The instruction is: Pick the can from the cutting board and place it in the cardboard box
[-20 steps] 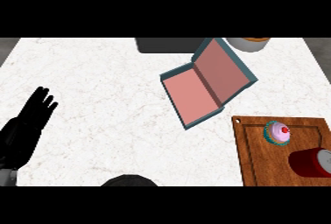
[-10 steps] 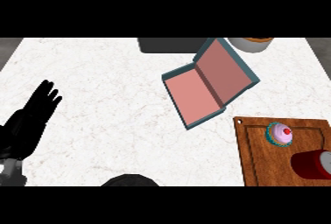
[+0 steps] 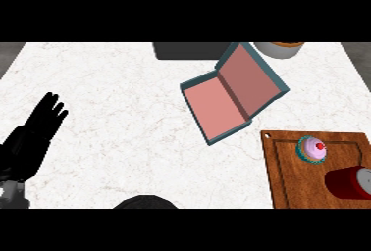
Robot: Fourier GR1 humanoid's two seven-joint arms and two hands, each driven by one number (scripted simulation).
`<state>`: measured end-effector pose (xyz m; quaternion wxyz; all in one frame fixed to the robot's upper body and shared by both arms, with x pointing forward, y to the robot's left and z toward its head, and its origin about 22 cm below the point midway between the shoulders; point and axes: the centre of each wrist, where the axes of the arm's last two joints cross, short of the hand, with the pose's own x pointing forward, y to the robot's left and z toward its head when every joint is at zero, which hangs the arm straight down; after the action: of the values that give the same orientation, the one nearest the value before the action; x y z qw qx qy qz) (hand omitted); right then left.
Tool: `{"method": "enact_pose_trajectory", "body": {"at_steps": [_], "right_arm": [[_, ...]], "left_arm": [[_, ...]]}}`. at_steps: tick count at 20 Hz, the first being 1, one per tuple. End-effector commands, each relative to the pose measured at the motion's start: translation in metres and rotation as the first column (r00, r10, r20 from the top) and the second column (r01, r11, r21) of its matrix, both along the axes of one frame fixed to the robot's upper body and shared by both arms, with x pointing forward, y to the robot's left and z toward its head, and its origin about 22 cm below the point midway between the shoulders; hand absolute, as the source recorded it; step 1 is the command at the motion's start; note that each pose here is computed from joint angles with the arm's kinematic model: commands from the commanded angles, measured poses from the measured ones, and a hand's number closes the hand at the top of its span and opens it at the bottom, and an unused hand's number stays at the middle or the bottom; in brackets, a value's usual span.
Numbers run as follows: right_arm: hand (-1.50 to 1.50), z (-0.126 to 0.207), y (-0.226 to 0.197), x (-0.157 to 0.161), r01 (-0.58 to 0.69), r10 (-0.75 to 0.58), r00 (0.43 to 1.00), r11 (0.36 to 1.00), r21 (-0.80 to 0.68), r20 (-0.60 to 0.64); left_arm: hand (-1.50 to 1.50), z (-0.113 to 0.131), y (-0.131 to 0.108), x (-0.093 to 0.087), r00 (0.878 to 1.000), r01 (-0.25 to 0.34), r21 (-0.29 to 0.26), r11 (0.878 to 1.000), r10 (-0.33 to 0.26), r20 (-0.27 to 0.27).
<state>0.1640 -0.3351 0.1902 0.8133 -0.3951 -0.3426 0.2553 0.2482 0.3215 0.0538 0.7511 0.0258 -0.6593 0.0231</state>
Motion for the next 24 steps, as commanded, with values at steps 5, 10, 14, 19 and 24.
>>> {"method": "enact_pose_trajectory", "body": {"at_steps": [5, 10, 14, 19, 24], "right_arm": [[-1.50, -0.020, 0.008, 0.018, -0.014, 0.014, 1.000, 1.000, -0.020, 0.002], [-1.50, -0.024, 0.008, 0.010, -0.030, 0.031, 0.999, 0.999, -0.045, 0.011], [-1.50, -0.023, 0.027, 0.020, -0.016, 0.011, 0.999, 0.995, -0.101, -0.049], [-1.50, -0.029, 0.026, 0.039, 0.000, -0.006, 0.998, 0.996, -0.093, -0.066], [-1.50, -0.040, 0.011, 0.026, -0.005, -0.006, 0.993, 0.996, -0.087, -0.121]], "left_arm": [[0.00, 0.009, -0.017, 0.004, 1.000, -0.002, -0.002, 1.000, 0.002, 0.007], [0.00, 0.011, 0.004, -0.011, 1.000, 0.002, -0.005, 1.000, -0.002, 0.009], [0.00, 0.004, 0.008, -0.008, 1.000, 0.011, -0.011, 1.000, -0.011, 0.004], [0.00, 0.008, 0.001, -0.008, 1.000, 0.005, 0.017, 1.000, -0.006, 0.011], [0.00, 0.001, 0.015, 0.001, 1.000, -0.020, -0.001, 1.000, 0.020, 0.006]]}}
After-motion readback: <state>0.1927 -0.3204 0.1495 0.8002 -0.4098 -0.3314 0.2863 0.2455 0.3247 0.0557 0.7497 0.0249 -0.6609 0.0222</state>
